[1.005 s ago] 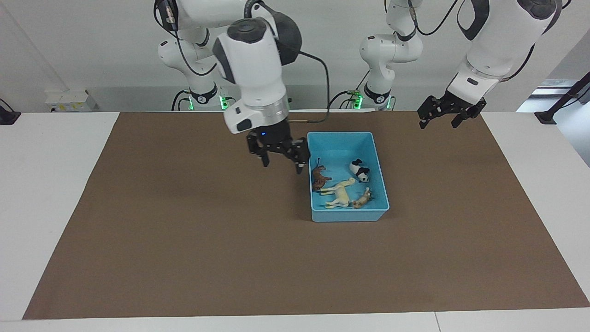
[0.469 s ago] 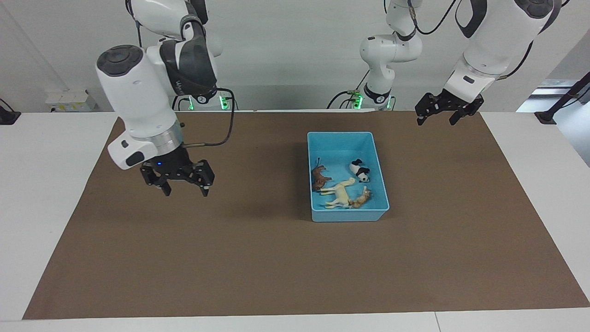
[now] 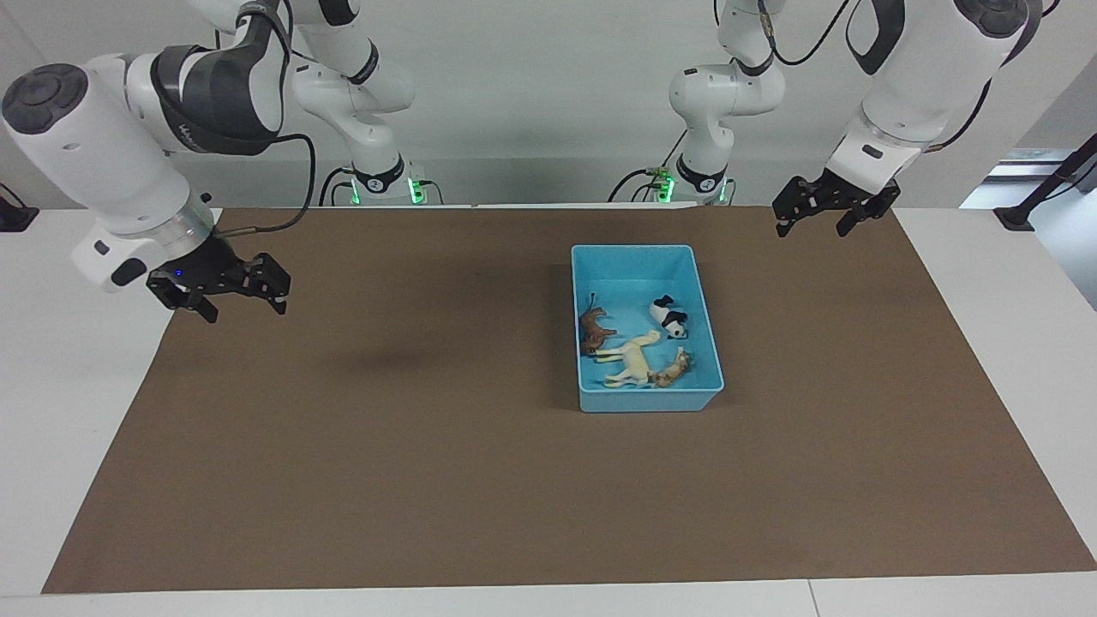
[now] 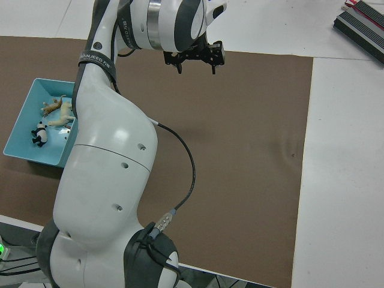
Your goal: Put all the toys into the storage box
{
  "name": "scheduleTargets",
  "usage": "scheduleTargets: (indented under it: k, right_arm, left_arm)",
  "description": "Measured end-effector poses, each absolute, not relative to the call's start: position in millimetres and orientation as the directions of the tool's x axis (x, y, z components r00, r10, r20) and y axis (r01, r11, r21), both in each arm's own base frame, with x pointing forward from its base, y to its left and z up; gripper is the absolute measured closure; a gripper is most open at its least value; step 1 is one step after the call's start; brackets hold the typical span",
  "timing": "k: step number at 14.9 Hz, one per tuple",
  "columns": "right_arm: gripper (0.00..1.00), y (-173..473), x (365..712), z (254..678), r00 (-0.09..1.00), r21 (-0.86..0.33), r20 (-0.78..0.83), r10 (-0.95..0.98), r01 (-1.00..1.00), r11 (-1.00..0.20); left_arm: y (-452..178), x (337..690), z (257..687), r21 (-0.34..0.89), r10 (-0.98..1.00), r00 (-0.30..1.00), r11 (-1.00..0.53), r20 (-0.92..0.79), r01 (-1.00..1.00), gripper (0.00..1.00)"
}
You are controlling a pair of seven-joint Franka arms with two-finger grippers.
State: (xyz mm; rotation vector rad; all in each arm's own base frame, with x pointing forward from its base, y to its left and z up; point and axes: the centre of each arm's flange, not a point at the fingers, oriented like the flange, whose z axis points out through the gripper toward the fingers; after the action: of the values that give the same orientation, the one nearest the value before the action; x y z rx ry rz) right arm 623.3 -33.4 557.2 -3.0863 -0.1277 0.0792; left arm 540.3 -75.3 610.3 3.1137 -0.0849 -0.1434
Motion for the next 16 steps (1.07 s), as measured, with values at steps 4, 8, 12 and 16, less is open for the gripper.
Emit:
scheduleTargets:
  k: [4,8,12,16]
  right_arm:
    - [0.00,-37,585,578,0.996,-0.067,-0.040,0.082,0.079,-0.995]
    - [0.00,-45,549,609,0.993,-0.045,-0.029,0.116,0.115,-0.992]
    - [0.00,-47,527,608,0.992,-0.049,-0.042,0.117,0.115,-0.992]
    - [0.00,-67,522,610,0.996,-0.008,-0.016,0.091,0.091,-0.996]
  left_arm:
    - [-74,540,610,0.026,-0.054,0.994,-0.998,-0.092,-0.052,0.00]
    - [-75,539,612,0.026,-0.054,0.995,-0.998,-0.089,-0.052,0.00]
    - [-75,539,613,0.026,-0.054,0.995,-0.998,-0.087,-0.052,0.00]
    - [-75,539,613,0.025,-0.054,0.995,-0.998,-0.087,-0.052,0.00]
